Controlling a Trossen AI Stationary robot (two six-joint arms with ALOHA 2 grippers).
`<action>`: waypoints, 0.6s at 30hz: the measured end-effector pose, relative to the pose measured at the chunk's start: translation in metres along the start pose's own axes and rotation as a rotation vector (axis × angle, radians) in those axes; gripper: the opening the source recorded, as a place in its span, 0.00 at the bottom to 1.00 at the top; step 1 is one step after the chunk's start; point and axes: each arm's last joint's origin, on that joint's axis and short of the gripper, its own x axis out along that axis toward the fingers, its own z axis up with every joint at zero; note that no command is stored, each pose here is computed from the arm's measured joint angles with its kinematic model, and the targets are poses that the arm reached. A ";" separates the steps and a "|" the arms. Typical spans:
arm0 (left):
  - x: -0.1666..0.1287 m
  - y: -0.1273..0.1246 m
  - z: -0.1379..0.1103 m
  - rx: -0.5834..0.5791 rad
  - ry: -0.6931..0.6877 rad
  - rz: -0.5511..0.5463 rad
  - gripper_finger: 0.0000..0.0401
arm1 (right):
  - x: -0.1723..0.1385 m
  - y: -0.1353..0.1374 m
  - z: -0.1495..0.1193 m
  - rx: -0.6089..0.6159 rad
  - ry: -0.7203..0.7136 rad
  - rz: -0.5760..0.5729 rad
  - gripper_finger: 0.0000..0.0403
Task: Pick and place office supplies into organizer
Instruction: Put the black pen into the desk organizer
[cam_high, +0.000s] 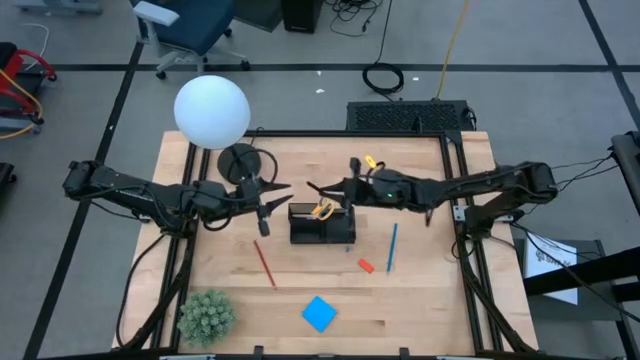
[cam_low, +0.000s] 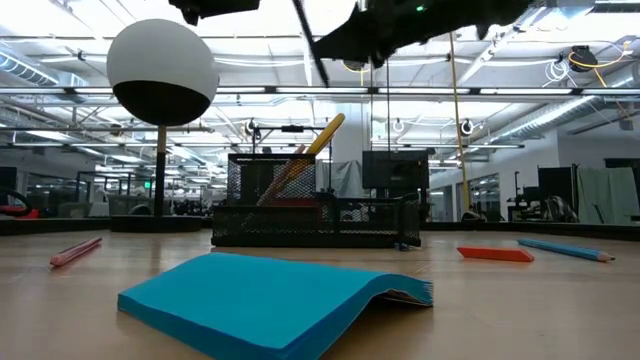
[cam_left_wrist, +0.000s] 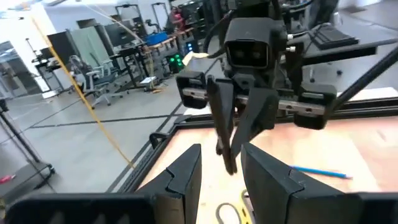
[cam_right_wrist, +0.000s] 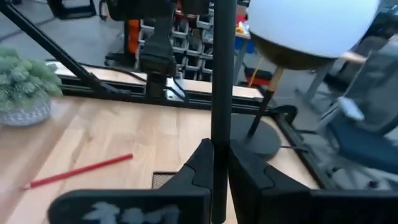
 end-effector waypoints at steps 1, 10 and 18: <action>0.000 -0.001 0.000 -0.002 -0.004 -0.018 0.30 | -0.005 0.002 0.001 -0.013 -0.010 -0.003 0.04; 0.008 -0.007 0.005 -0.081 -0.107 -0.137 0.30 | -0.037 0.019 0.002 -0.040 -0.294 0.018 0.04; 0.026 -0.016 0.006 -0.064 -0.227 -0.186 0.30 | -0.035 0.021 0.000 -0.039 -0.315 0.050 0.04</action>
